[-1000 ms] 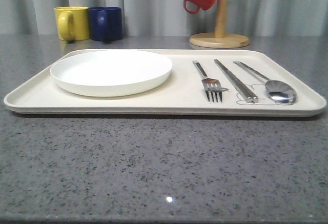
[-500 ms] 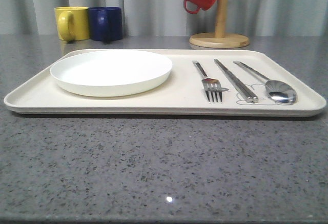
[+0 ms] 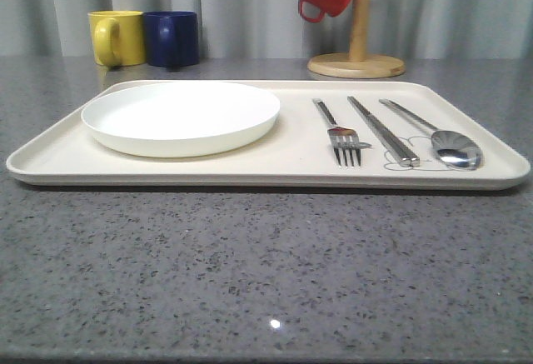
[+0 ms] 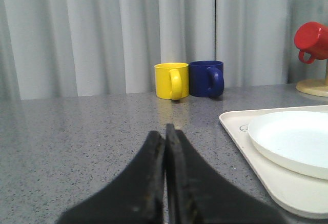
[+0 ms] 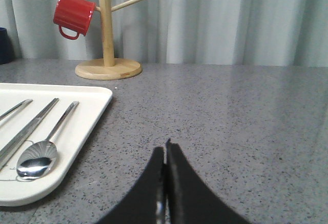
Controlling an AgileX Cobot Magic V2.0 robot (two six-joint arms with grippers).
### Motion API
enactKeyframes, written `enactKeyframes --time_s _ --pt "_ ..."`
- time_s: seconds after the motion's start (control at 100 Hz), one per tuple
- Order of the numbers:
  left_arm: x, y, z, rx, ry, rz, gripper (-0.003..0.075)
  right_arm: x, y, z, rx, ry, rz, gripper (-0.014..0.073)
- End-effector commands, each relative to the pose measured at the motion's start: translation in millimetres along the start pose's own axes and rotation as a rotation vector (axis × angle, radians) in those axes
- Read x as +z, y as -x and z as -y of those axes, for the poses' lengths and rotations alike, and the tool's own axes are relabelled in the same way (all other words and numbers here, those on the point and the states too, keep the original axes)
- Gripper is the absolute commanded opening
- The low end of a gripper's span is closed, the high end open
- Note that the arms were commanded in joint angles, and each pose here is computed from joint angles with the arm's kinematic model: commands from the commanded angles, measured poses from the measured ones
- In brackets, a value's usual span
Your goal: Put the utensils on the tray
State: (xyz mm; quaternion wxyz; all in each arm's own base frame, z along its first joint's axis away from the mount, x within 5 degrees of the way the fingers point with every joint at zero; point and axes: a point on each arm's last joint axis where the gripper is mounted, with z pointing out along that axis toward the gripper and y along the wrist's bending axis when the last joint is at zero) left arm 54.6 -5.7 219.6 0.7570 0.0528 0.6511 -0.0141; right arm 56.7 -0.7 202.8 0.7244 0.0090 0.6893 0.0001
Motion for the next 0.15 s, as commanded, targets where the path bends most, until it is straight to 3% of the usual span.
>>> enactKeyframes --time_s 0.0,0.14 --pt "-2.6 -5.9 0.9 -0.013 -0.001 0.062 -0.0017 -3.0 15.0 0.3 -0.005 -0.006 0.126 -0.0068" --pt "-2.6 -5.9 0.9 -0.013 -0.001 0.062 -0.0017 -3.0 15.0 0.3 -0.005 -0.006 0.126 -0.0068"
